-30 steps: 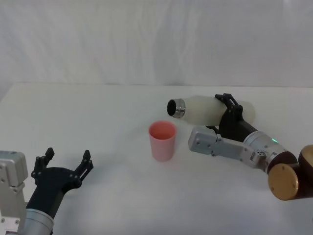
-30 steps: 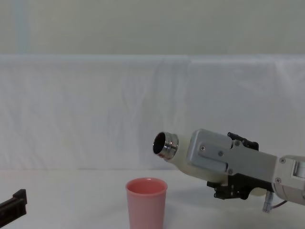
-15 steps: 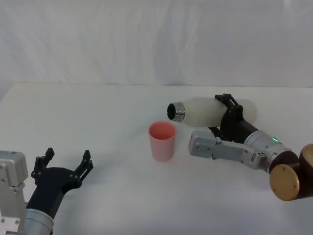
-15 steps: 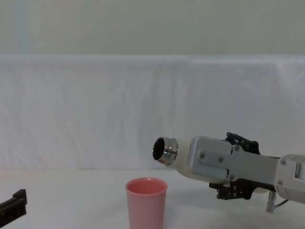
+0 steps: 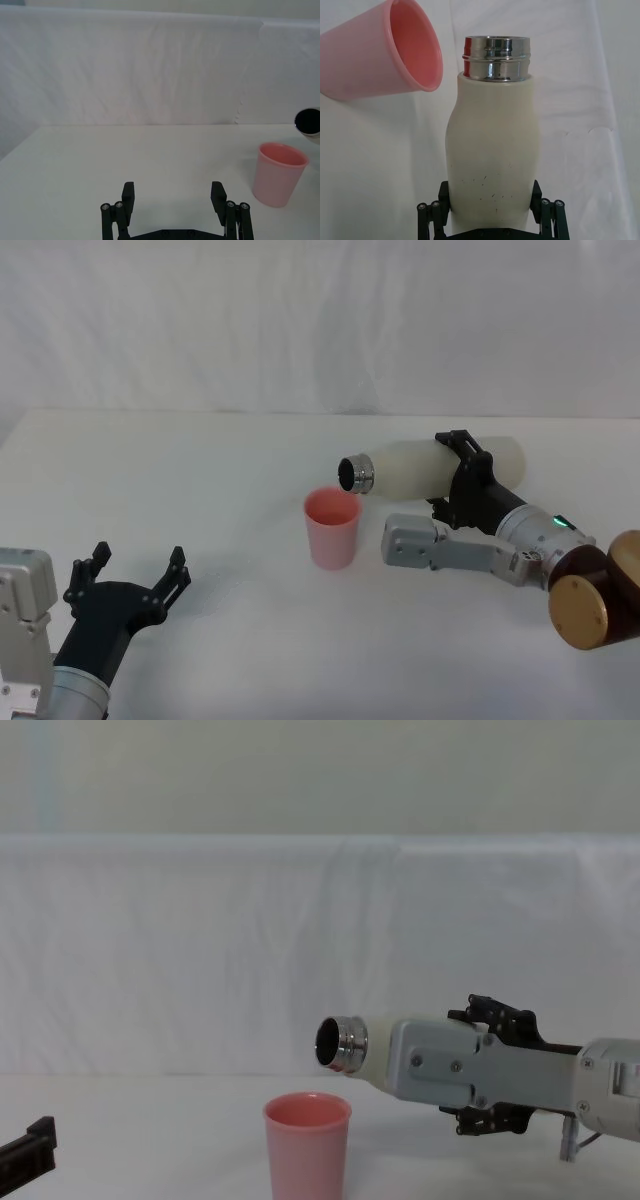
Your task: Grasp the thermos with one hand and pour water into the cup lid.
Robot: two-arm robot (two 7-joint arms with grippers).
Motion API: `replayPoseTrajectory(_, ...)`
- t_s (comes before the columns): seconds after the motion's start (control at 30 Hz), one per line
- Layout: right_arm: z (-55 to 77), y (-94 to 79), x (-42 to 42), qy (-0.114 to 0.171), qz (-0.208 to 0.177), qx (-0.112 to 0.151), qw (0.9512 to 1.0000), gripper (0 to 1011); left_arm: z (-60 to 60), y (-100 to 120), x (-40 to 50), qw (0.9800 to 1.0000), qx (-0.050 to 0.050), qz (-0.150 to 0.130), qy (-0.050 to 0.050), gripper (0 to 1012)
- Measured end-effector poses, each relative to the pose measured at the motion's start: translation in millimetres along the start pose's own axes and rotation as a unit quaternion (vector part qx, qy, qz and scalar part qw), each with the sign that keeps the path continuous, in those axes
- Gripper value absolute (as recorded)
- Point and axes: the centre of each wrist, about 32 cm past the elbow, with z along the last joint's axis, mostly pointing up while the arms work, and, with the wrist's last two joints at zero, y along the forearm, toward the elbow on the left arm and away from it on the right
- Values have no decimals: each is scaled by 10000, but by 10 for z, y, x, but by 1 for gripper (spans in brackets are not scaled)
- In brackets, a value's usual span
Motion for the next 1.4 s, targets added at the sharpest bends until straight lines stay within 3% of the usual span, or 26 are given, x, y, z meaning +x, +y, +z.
replayPoseTrajectory(1.4, 19, 21, 52, -530, 102, -106, 9985, 951, 0, 0, 0, 10000, 0, 0, 0, 1001)
